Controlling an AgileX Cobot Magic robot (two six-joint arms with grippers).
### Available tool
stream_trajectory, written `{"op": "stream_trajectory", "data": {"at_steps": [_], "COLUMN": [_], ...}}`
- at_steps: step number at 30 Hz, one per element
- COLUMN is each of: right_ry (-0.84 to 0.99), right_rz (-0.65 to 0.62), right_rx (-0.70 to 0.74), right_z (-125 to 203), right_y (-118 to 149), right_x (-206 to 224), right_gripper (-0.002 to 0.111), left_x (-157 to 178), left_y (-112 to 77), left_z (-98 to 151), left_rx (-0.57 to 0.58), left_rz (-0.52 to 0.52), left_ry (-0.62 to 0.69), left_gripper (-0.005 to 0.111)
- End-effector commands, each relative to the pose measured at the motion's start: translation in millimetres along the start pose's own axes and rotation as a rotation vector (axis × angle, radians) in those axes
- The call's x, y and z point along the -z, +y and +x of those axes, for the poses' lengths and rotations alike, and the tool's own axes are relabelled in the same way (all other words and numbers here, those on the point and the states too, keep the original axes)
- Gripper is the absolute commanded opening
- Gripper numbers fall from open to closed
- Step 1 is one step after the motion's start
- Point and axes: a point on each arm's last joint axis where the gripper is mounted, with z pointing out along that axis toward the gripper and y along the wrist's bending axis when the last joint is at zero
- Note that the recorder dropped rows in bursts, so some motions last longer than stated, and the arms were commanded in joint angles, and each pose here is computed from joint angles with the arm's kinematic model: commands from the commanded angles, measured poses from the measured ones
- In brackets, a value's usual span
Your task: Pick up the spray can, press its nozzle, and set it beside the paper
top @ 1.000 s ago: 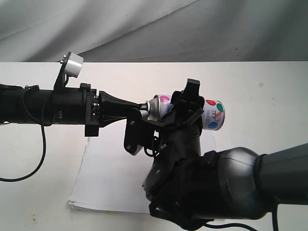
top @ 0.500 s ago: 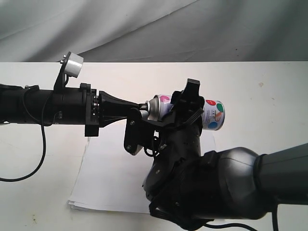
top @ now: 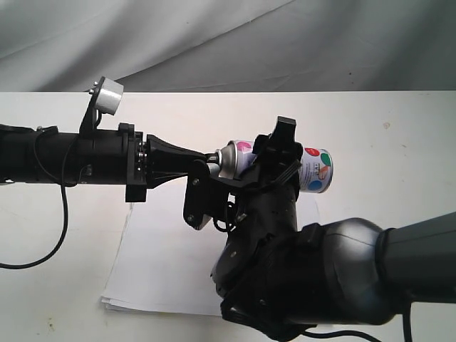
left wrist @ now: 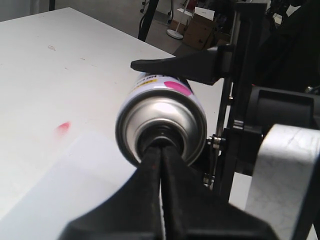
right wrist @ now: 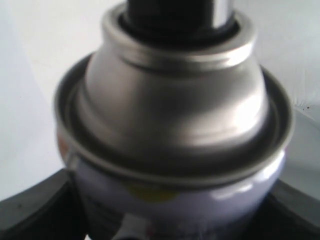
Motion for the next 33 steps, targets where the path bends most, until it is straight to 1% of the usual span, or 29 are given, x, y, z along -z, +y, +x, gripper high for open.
{"op": "stream_trajectory", "data": {"at_steps": [1,5,10,16,25,27,28,30,31,33], "right_ry": [-0.09,-0.088,-0.081,-0.081,-0.081,-0.083,-0.086,-0.088,-0.09,-0.096], "right_rz": [0.041,0.039,0.034,0.034,0.034,0.034,0.038,0.029,0.011,-0.035], "right_rx": [0.035,0.034,0.029,0.029,0.029,-0.014,-0.061,-0.183,-0.278,-0.411], "right_z": [-12,-12,-11,-11,-11,-11,-11,-9,-7,-4], "right_y": [-7,-7,-7,-7,-7,-10,-13,-21,-29,-42], "right_x": [4,4,4,4,4,5,6,10,14,18], "right_gripper": [0.0,0.0,0.0,0.0,0.0,0.0,0.0,0.0,0.0,0.0], "left_x": [3,21,39,40,40,40,40,40,40,40], "left_y": [2.2,6.3,7.1,3.8,4.0,4.0,4.0,4.0,3.8,3.4], "left_z": [-3,-2,-2,-4,-3,-3,-3,-3,-4,-5], "left_rx": [0.003,0.03,0.038,0.028,0.031,0.033,0.033,0.033,0.036,0.041], "left_rz": [-0.012,-0.018,-0.068,-0.066,-0.066,-0.066,-0.066,-0.066,-0.066,-0.066], "left_ry": [-0.015,-0.026,-0.047,-0.046,-0.046,-0.046,-0.046,-0.046,-0.048,-0.049], "left_gripper": [0.0,0.0,0.0,0.0,0.0,0.0,0.0,0.0,0.0,0.0]}}
